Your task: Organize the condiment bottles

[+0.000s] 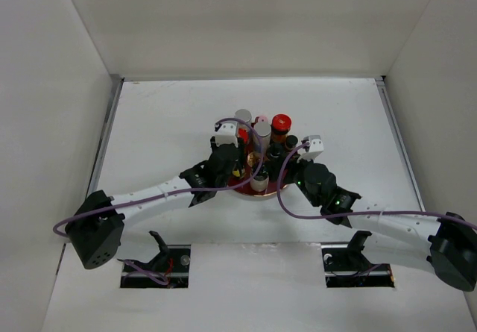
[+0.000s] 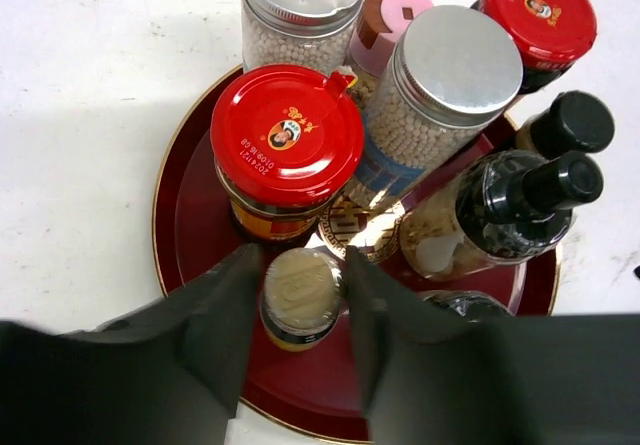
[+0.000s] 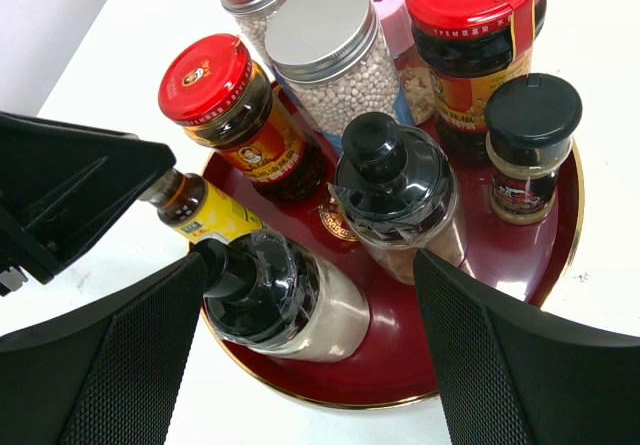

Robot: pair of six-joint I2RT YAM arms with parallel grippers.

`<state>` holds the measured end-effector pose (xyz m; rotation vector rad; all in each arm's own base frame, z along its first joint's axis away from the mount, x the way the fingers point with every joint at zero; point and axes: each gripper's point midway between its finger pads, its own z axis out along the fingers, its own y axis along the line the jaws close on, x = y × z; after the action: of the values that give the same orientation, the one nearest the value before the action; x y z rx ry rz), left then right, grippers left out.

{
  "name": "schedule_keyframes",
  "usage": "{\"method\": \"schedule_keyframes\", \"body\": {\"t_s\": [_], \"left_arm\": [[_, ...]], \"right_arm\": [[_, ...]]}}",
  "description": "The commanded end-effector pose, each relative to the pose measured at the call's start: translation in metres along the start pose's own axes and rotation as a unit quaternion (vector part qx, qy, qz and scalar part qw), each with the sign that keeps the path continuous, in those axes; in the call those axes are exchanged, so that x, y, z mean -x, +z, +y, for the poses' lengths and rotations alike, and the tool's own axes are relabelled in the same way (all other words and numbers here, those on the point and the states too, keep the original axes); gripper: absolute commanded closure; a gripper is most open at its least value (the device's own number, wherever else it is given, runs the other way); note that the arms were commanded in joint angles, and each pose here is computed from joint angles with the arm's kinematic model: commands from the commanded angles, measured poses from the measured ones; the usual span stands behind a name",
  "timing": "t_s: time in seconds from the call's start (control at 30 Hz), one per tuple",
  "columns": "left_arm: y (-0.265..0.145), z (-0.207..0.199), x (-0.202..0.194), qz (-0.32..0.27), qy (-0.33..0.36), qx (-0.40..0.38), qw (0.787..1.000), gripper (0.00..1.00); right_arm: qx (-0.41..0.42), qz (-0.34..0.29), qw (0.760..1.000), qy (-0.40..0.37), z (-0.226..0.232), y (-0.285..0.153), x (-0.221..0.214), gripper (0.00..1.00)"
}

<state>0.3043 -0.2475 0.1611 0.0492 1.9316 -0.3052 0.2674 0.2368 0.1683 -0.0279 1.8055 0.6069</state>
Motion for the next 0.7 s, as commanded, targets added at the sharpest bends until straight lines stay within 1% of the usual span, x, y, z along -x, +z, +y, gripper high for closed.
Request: {"method": "schedule_keyframes", "body": {"t_s": [0.0,0.1,0.2,0.23,0.43,0.57,0.67], "left_arm": [[-0.003,-0.018,0.042,-0.056,-0.042,-0.022,0.997,0.55],[-0.004,-0.016,0.043,-0.059,-0.044,-0.019,0.997,0.37],[-0.006,-0.016,0.045,-0.061,-0.044,-0.020,0.997,0.23],[-0.006,-0.016,0.046,-0.063,-0.042,-0.020,0.997,0.00],[-0.010,-0.016,0.056,-0.073,-0.042,-0.025,0.996,0.00],[-0.018,-0.014,0.071,-0.091,-0.049,-0.038,0.994,0.00],[-0.026,-0.006,0.084,-0.110,-0.055,-0.048,0.991,0.00]], "right_arm": [[0.013,-0.039,0.999,0.021,0.010,0.000,0.025,0.12],[0.012,-0.038,0.999,0.021,0.010,0.000,0.025,0.12],[0.013,-0.040,0.999,0.022,0.010,0.000,0.025,0.12],[0.013,-0.040,0.999,0.022,0.010,-0.001,0.026,0.12],[0.014,-0.047,0.998,0.026,0.009,-0.004,0.030,0.12],[0.020,-0.062,0.997,0.032,0.010,-0.011,0.040,0.12],[0.021,-0.076,0.996,0.038,0.008,-0.017,0.048,0.12]]}}
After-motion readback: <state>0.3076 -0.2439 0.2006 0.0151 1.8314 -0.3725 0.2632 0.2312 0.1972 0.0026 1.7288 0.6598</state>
